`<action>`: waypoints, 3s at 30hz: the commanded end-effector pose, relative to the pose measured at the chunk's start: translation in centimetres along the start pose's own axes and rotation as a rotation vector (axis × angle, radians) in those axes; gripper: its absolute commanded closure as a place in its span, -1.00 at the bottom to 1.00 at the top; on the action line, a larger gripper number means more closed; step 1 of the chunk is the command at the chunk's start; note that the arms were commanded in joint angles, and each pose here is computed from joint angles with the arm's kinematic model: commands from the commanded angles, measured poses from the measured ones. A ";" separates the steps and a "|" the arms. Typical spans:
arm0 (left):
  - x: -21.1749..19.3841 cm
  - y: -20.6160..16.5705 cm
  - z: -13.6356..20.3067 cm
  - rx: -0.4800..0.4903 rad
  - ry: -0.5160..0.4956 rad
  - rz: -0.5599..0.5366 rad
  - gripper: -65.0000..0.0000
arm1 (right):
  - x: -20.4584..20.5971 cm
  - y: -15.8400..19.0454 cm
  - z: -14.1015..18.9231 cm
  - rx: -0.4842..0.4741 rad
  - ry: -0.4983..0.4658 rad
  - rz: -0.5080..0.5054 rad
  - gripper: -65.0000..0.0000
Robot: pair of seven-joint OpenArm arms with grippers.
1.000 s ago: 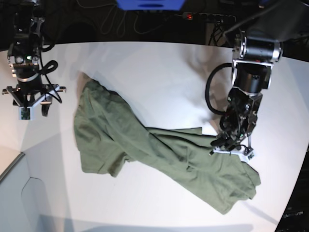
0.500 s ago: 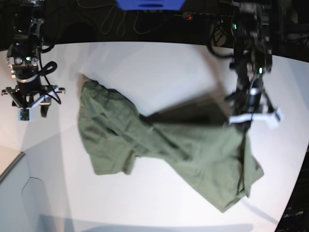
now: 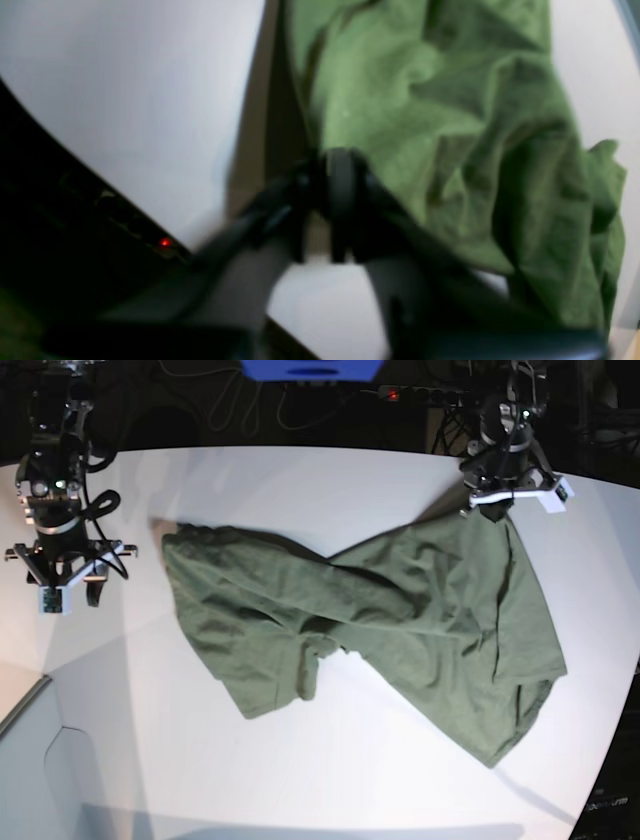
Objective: Layout the t-shirt on the table in an organized manner, then fold the t-shirt properly
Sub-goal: 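Lay the shirt end down and open the left gripper, then lower the left gripper onto the shirt hem to grasp it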
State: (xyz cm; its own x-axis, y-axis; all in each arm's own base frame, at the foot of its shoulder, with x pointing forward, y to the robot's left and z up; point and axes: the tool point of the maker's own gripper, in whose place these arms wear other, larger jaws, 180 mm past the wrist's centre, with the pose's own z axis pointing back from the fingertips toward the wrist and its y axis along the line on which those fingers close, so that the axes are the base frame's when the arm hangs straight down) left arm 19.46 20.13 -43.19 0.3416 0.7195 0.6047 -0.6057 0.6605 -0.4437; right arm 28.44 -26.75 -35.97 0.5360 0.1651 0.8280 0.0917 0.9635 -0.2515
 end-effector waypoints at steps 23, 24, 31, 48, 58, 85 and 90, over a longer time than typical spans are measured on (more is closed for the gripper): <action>17.9 -12.5 -10.9 -0.054 -0.132 -0.329 -0.12 | 1.2 0.2 0.0 -0.005 -0.045 -0.018 0.15; 17.3 -13.1 -12.0 -0.038 -0.102 -0.327 -0.12 | 1.1 0.4 0.1 -0.003 -0.044 -0.025 0.15; 15.9 -15.4 -17.0 0.124 -0.084 -0.529 -0.12 | 1.0 0.7 0.1 0.000 -0.038 -0.035 0.15; 12.1 -10.8 -20.1 0.230 -0.078 -0.815 -0.12 | 1.0 0.4 0.1 -0.006 -0.037 -0.029 0.15; 12.2 -10.1 -20.0 0.242 -0.071 -0.758 0.27 | 1.8 0.4 -0.3 -0.007 -0.054 -0.033 0.15; 18.3 -9.0 -10.7 0.178 -0.422 -0.459 0.95 | 0.0 1.2 -5.3 0.008 0.036 -0.101 0.14; 17.1 -7.4 -11.4 0.188 -0.348 -0.419 0.83 | 0.9 3.9 -6.4 0.076 0.031 -0.067 0.13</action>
State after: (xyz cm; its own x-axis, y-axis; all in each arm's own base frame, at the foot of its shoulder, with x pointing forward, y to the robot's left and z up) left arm 36.69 29.42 -39.16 0.3946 0.3005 0.8684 -0.5994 0.8005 -0.0046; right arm 33.60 -23.54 -41.09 0.6033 0.0808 0.7934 0.0549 0.9883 -0.1425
